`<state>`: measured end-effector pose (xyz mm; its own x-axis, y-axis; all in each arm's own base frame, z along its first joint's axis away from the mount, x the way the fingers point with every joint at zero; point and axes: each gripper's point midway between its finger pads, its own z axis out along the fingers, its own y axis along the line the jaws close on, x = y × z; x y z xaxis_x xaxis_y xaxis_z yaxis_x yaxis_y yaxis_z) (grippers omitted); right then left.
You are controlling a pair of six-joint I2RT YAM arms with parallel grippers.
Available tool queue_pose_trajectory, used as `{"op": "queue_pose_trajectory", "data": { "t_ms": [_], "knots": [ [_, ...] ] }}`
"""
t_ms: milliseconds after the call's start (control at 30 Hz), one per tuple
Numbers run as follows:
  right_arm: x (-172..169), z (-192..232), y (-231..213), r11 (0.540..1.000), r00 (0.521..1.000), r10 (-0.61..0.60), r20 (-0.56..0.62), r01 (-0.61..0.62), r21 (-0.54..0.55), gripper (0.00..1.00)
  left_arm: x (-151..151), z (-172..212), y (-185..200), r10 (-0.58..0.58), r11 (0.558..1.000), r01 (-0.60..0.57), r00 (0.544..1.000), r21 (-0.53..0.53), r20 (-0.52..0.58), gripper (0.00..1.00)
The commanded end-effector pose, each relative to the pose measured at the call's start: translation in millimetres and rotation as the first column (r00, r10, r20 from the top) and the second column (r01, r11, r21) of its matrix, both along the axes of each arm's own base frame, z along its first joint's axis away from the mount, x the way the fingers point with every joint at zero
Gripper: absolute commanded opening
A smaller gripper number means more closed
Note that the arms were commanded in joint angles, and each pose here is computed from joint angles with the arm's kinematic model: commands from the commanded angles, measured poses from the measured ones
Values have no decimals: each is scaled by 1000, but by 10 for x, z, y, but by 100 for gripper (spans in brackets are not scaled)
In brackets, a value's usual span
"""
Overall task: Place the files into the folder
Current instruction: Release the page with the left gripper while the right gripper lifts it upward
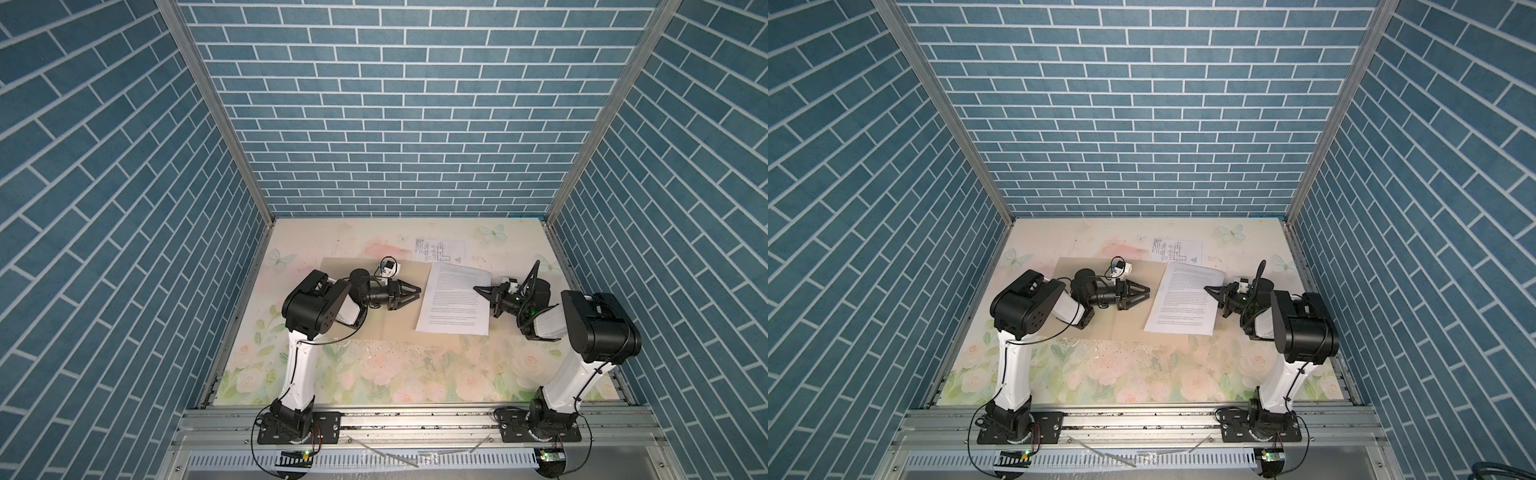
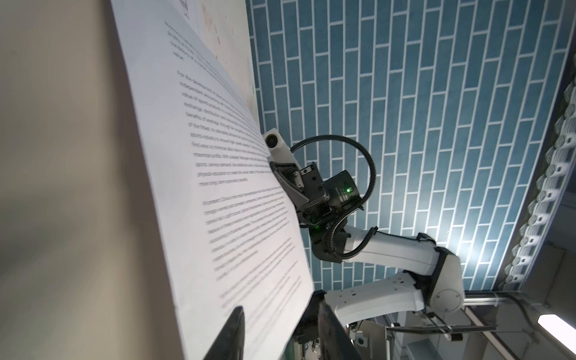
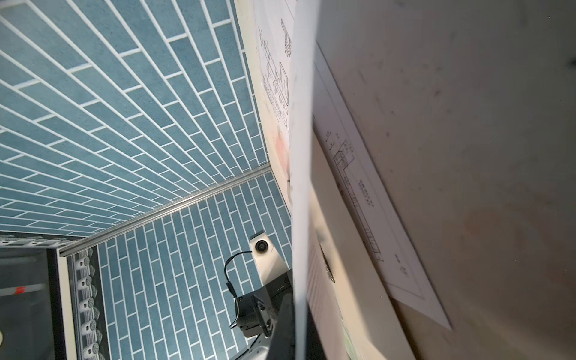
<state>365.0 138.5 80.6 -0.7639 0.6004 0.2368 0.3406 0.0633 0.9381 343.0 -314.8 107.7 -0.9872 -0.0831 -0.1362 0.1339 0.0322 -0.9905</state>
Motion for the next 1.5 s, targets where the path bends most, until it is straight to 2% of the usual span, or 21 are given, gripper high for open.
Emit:
{"op": "queue_pose_trajectory", "data": {
  "t_ms": [0, 67, 133, 167, 200, 267, 333, 467, 500, 567, 633, 700, 900, 967, 1033, 1133, 1200, 1267, 1333, 1433, 1467],
  "knots": [
    [41, 61, 8, 989, 998, 50, 45, -43, -140, 0, 104, 373, 21, 22, 1000, -21, 997, -11, 80, 55],
    [51, 112, 31, 973, 996, 81, 43, -70, -220, 0, 108, 293, 66, 27, 998, -32, 997, 62, 66, 76],
    [92, 243, 75, 955, 992, 109, 60, -87, -283, 0, 106, 176, 158, 42, 986, -52, 997, 161, 65, 86],
    [115, 324, 116, 947, 989, 128, 71, -100, -306, 0, 101, 99, 234, 59, 970, -72, 996, 232, 64, 99],
    [149, 406, 148, 940, 987, 139, 83, -105, -325, 0, 94, 36, 313, 70, 948, -88, 995, 305, 71, 99],
    [201, 557, 264, 923, 979, 176, 103, -127, -364, 0, 55, -63, 554, 83, 858, -122, 992, 498, 100, 100],
    [262, 686, 391, 908, 970, 209, 121, -146, -392, 0, 76, -41, 818, 116, 766, -183, 982, 617, 147, 99],
    [373, 964, 736, 896, 950, 266, 166, -180, -405, 0, 105, 21, 1402, 220, 638, -302, 953, 709, 208, 100],
    [402, 1054, 847, 892, 942, 283, 182, -188, -411, 0, 95, 4, 1582, 247, 587, -328, 943, 740, 221, 100],
    [441, 1242, 1092, 885, 922, 322, 214, -212, -415, 0, 71, -76, 1974, 301, 442, -370, 919, 817, 254, 100],
    [487, 1428, 1371, 878, 899, 361, 248, -239, -415, 0, 25, -148, 2391, 357, 276, -393, 889, 877, 286, 100],
    [527, 1584, 1678, 870, 872, 403, 277, -271, -413, 0, -18, -188, 2702, 417, 168, -412, 853, 896, 314, 100],
    [582, 1810, 2742, 834, 784, 532, 321, -418, -361, 0, -95, -362, 3292, 559, 36, -420, 761, 907, 330, 100],
    [576, 1904, 3051, 820, 752, 564, 341, -460, -341, 0, -115, -480, 3396, 591, 30, -388, 750, 921, 296, 100],
    [591, 1977, 3314, 809, 724, 585, 366, -490, -325, 0, -116, -582, 3419, 613, 53, -363, 747, 930, 257, 100],
    [665, 2135, 3471, 822, 706, 570, 421, -489, -292, 0, -98, -714, 3376, 604, 86, -346, 764, 934, 227, 100],
    [766, 2069, 3441, 828, 702, 561, 440, -461, -321, 0, -90, -803, 3264, 590, 152, -333, 785, 930, 185, 100],
    [951, 1725, 3293, 819, 729, 556, 400, -396, -416, 0, -98, -897, 3130, 588, 230, -323, 798, 918, 133, 99],
    [1073, 1405, 3136, 792, 745, 563, 357, -364, -490, 0, -100, -952, 2977, 575, 318, -314, 814, 895, 81, 94],
    [1196, 1012, 2863, 738, 750, 580, 318, -319, -595, 0, -110, -987, 2704, 543, 470, -315, 840, 825, 11, 81],
    [1199, 930, 2788, 714, 737, 597, 318, -307, -629, 0, -124, -999, 2657, 536, 494, -311, 844, 812, -2, 79]
  ]
}}
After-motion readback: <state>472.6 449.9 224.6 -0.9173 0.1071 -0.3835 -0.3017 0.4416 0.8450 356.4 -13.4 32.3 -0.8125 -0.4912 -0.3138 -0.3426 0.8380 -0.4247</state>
